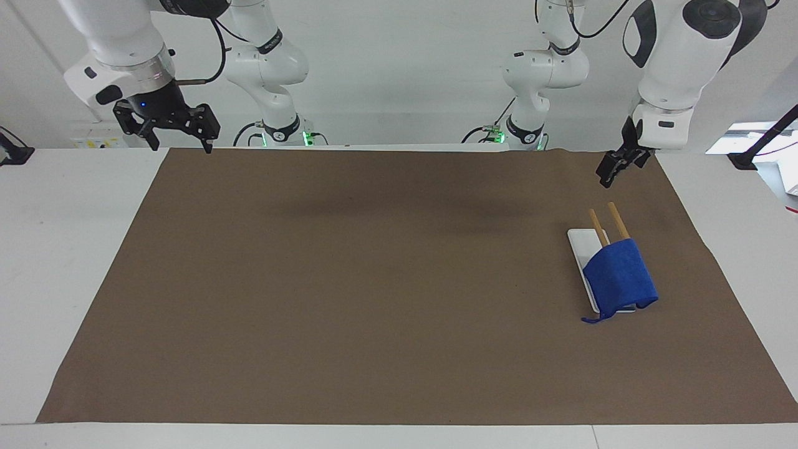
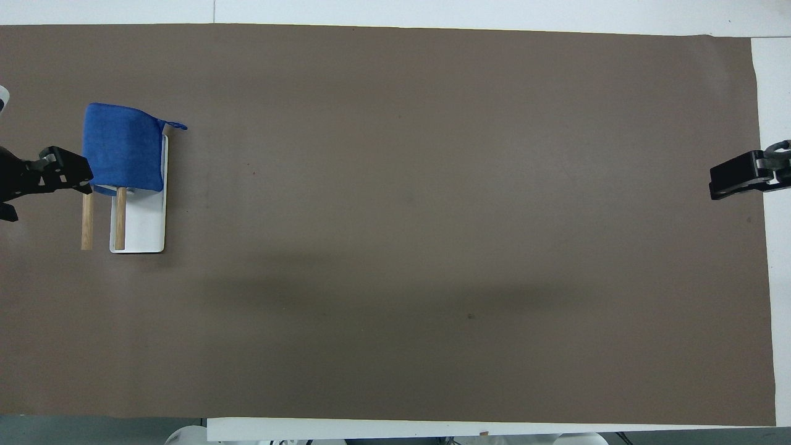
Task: Right arm passes towel to left arm to hang
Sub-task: 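Release the towel onto the rack and draw the left gripper back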
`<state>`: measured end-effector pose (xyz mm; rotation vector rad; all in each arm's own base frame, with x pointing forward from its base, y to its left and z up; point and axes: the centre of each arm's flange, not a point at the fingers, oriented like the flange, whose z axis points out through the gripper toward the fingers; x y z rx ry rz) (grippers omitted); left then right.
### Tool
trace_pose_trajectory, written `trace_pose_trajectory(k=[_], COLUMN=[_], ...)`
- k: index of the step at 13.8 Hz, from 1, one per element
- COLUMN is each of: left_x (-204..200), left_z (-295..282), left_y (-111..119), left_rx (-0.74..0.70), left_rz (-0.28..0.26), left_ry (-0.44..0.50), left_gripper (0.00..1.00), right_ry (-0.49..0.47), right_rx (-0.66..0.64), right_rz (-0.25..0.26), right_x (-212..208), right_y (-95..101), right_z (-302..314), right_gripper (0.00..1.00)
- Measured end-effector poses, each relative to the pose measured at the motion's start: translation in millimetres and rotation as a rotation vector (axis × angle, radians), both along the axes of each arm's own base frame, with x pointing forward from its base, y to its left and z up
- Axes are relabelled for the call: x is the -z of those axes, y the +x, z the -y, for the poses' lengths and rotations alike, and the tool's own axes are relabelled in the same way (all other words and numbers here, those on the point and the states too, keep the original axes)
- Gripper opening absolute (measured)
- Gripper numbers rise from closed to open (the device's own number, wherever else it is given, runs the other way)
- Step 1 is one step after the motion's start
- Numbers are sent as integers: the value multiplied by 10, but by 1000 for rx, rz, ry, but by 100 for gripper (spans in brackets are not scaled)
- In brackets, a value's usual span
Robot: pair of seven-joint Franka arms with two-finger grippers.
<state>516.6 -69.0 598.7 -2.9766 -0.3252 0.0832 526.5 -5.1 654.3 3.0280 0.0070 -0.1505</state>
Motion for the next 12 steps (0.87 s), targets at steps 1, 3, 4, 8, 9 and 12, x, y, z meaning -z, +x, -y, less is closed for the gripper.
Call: trace_pose_trajectory(k=[1, 3, 4, 8, 9, 12], left_x=[-52, -136, -152, -142, -145, -161], left_z=[-41, -242, -384, -579, -542, -456], left_y=[55, 178, 227, 283, 279, 268], left_rx=[52, 107, 136, 261, 275, 292], left_rz=[-26, -61, -69, -85, -88, -93], left_ry=[-14, -87, -121, -163, -164, -164], left_gripper=[100, 100, 100, 100, 100, 100], right_ry=[0, 0, 0, 0, 0, 0], right_rx=[0, 0, 0, 0, 0, 0], right_rz=[0, 0, 0, 0, 0, 0], right_x=[0, 0, 0, 0, 0, 0], right_y=[0, 0, 0, 0, 0, 0], right_z=[0, 0, 0, 0, 0, 0], right_gripper=[100, 100, 100, 100, 100, 100])
